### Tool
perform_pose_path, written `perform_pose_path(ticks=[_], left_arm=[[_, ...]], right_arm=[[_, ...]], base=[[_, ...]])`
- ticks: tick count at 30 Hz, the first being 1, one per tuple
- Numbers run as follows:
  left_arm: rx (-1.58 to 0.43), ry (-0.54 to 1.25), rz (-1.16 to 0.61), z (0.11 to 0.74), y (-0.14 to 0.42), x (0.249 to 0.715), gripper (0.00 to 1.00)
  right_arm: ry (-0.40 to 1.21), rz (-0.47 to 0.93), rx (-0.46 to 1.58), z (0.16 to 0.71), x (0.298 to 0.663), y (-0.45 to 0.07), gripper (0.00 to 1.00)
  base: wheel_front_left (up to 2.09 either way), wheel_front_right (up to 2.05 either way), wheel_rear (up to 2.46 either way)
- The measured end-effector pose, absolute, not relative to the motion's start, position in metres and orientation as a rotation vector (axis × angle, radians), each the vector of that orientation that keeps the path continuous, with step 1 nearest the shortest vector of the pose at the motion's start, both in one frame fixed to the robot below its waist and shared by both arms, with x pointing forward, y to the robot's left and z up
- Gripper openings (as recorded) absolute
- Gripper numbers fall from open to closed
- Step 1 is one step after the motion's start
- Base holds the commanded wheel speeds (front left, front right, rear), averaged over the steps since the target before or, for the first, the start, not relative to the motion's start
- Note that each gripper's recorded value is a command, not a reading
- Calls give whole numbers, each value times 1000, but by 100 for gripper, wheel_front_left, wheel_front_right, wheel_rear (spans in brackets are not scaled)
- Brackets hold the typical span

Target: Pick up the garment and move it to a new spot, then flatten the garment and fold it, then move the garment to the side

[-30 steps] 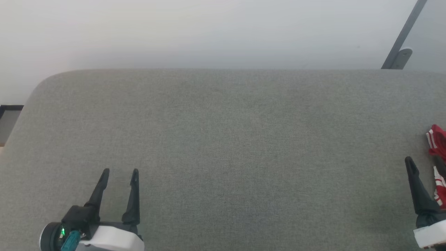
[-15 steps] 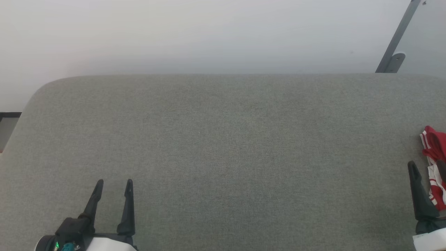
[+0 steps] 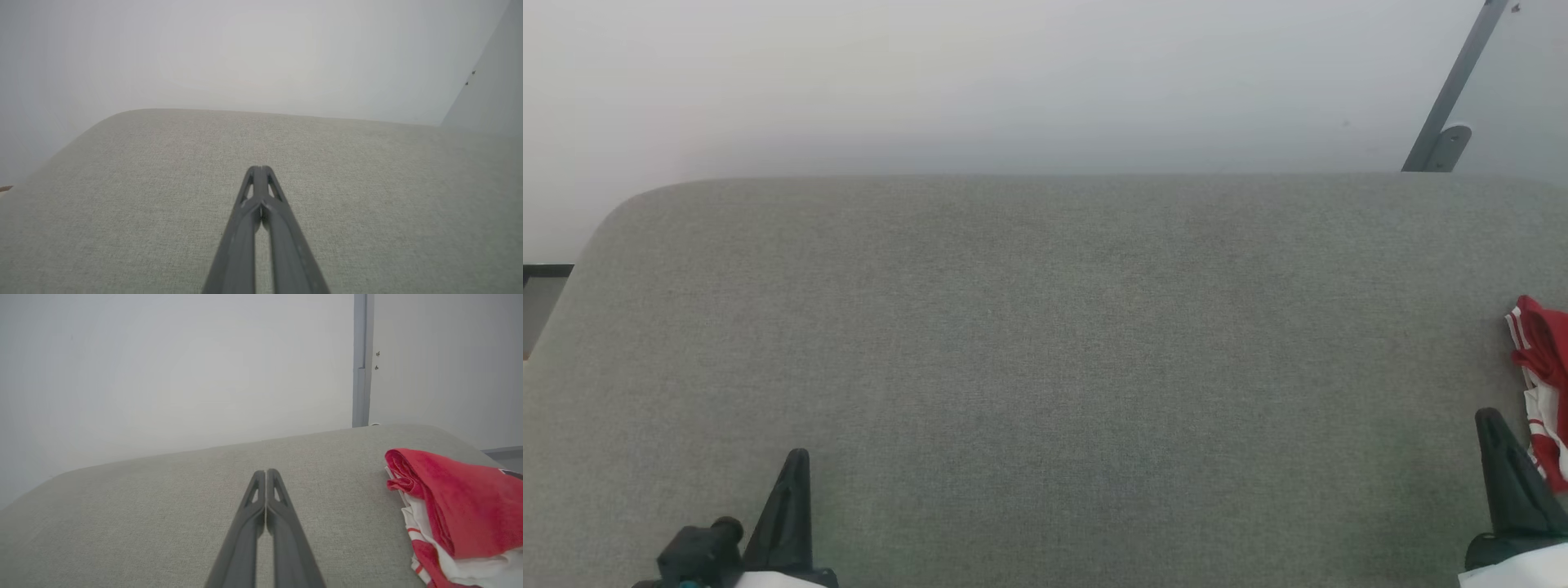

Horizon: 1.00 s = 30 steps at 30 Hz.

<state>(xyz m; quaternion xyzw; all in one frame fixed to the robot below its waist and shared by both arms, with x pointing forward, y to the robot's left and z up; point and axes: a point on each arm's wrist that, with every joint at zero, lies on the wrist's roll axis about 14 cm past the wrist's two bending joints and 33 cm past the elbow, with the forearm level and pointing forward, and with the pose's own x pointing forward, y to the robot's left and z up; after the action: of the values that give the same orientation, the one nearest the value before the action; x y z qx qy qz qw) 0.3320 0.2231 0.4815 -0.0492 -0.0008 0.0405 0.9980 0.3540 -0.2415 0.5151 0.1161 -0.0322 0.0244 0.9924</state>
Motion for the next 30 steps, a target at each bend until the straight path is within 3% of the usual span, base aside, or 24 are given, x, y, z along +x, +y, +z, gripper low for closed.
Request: perform_pose_path(ticks=[30], left_arm=[[-610, 23, 146, 476, 227, 345, 0]], right_arm=[[-13, -39, 693, 501, 365, -239, 0]], base=[[0, 0, 0]])
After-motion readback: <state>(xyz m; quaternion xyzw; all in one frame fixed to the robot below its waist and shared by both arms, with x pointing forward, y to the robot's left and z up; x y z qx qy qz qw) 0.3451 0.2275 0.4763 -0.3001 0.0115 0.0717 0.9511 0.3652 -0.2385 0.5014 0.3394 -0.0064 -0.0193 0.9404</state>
